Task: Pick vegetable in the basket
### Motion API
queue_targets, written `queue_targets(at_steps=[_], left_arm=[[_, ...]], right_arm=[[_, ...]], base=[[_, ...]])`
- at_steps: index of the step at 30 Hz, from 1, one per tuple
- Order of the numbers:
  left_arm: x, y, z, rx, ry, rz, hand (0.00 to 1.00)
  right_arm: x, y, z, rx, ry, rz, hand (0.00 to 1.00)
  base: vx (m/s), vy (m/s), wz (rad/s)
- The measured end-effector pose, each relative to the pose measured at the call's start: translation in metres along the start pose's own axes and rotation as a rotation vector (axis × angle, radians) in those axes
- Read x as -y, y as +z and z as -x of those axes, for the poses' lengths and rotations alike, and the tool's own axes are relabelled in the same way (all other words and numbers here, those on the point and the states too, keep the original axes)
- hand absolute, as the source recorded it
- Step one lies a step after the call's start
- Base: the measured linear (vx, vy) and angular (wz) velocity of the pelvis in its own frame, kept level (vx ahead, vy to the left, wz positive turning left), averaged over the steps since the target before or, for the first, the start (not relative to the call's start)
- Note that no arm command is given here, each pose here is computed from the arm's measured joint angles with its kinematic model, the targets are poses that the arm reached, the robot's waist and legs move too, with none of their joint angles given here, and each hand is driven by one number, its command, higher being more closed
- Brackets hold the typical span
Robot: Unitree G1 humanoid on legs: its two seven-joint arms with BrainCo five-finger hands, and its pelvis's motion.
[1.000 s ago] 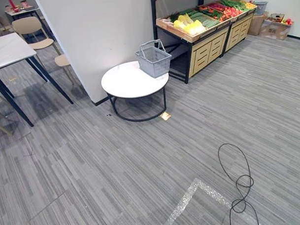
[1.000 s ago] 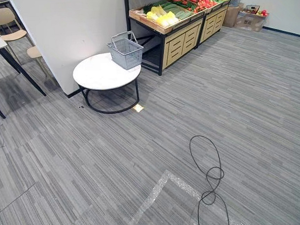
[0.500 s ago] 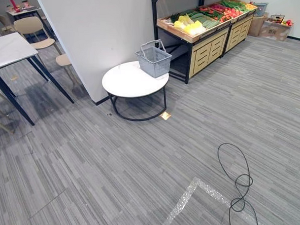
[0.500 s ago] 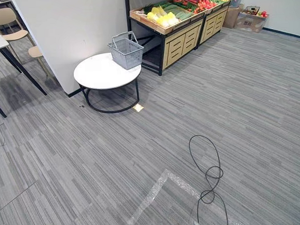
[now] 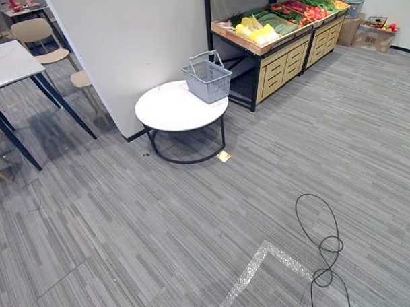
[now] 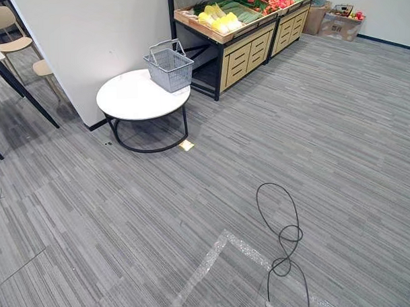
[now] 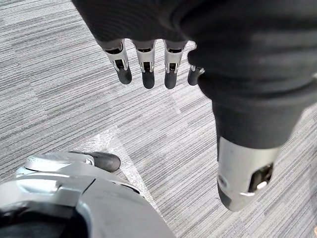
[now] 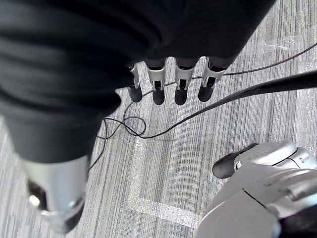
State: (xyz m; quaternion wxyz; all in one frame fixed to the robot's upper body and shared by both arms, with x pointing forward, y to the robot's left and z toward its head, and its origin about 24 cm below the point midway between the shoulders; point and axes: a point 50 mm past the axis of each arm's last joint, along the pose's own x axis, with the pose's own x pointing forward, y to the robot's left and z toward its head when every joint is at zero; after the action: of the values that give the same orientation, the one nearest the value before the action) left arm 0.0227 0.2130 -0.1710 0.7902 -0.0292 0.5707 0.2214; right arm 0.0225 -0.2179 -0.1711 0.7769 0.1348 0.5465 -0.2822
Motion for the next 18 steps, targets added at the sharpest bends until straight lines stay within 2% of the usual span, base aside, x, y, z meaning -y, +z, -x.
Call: queue_targets(at_steps=[9,11,15,18], left_arm=[[0.001,0.005,-0.001,0.013,-0.005,-0.001,0.00],[0.002,0.013,-0.003,0.031,0.002,0.010,0.00],[-0.002,0.029,-0.006,0.074,0.040,0.067,0.00],[-0.006,0.032,-0.006,0.083,0.067,0.156,0.00]], right_arm=[[-0.003,0.004,-0.001,0.009,0.007,-0.004,0.00],[-0.012,0.015,-0.003,0.037,0.029,-0.006,0.00],[-0.025,0.017,-0.003,0.043,0.050,-0.074,0.00],[-0.025,0.013,-0.002,0.045,0.048,-0.100,0.00]], base=[[0.00,-0.005,-0.03],[-0.02,-0.030,-0.22],[-0.02,-0.068,0.02],[0.02,-0.129,0.04]])
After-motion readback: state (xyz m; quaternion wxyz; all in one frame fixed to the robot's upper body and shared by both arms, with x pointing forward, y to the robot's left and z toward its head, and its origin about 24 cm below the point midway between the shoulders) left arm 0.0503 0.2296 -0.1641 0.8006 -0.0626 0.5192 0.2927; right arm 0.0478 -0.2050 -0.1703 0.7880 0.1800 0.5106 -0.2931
